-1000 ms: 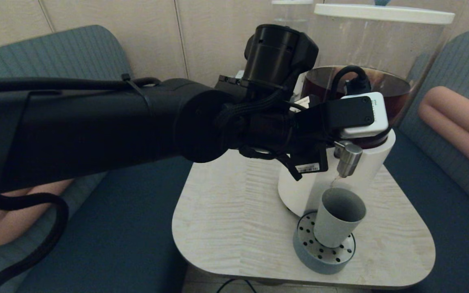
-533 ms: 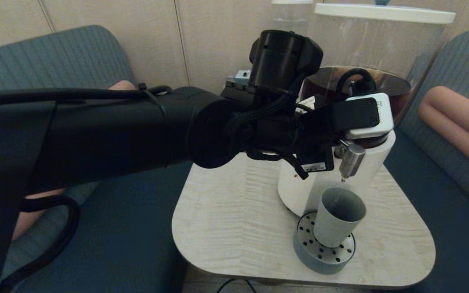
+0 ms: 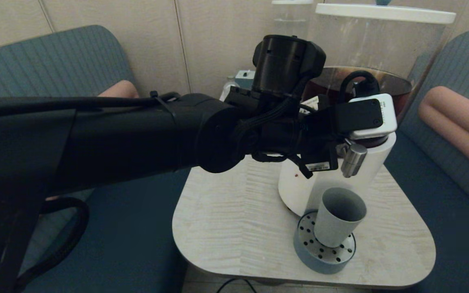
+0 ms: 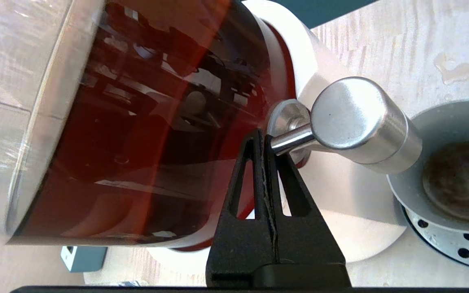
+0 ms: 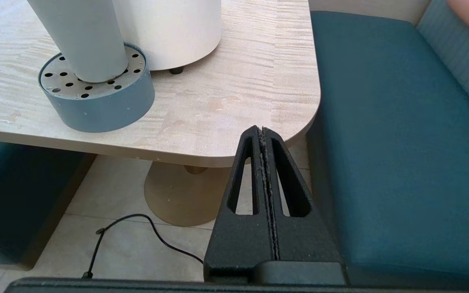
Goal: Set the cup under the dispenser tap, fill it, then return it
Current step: Turn off the faucet
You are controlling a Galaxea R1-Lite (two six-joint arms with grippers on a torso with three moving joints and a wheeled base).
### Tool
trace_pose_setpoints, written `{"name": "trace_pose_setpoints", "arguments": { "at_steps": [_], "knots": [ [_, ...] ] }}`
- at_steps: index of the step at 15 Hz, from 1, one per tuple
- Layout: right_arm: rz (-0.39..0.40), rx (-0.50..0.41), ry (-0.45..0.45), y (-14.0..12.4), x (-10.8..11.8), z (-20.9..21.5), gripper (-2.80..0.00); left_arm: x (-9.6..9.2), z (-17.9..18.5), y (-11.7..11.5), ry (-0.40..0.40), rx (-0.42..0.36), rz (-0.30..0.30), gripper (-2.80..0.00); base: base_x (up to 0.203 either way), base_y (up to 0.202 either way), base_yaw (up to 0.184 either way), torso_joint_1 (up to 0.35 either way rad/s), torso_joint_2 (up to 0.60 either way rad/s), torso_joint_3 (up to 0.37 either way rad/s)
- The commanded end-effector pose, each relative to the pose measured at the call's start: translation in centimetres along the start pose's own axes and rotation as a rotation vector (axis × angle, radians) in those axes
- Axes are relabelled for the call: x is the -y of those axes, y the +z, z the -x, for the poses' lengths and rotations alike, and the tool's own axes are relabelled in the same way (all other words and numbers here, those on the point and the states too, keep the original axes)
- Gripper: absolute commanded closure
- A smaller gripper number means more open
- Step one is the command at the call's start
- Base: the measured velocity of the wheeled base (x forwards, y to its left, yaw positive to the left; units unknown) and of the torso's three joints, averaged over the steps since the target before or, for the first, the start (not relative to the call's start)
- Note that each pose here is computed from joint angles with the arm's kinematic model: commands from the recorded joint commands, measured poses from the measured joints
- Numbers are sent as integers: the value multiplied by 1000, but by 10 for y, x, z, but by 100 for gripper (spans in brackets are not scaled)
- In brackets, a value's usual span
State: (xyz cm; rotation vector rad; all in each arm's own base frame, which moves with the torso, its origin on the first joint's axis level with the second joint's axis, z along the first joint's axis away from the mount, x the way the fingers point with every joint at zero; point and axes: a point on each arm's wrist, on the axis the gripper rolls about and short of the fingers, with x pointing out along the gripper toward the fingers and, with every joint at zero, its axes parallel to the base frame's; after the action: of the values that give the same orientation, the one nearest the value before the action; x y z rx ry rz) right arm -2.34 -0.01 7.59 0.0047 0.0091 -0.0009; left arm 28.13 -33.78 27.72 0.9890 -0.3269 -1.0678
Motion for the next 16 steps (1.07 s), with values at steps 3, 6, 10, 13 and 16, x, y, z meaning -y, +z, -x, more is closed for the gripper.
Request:
{"name": "trace_pose_setpoints", "arguments": {
  "at_steps": [3,6,10,13,16],
  "knots": [
    [0,1,1,0,0,0,0,2,-2,2,-6,9,-7,0,0,0,0,0,0,0],
    [0,0,1,0,0,0,0,1,-3,2,10,23,-12,0,0,0,0,0,0,0],
    [0,0,0,0,0,0,0,2,-6,1,10,32,-13,0,0,0,0,0,0,0],
    [0,1,0,0,0,0,0,2,-5,2,10,32,-13,0,0,0,0,0,0,0],
    [0,0,1,0,0,0,0,2,-2,1,2,26,-8,0,0,0,0,0,0,0]
  ]
}}
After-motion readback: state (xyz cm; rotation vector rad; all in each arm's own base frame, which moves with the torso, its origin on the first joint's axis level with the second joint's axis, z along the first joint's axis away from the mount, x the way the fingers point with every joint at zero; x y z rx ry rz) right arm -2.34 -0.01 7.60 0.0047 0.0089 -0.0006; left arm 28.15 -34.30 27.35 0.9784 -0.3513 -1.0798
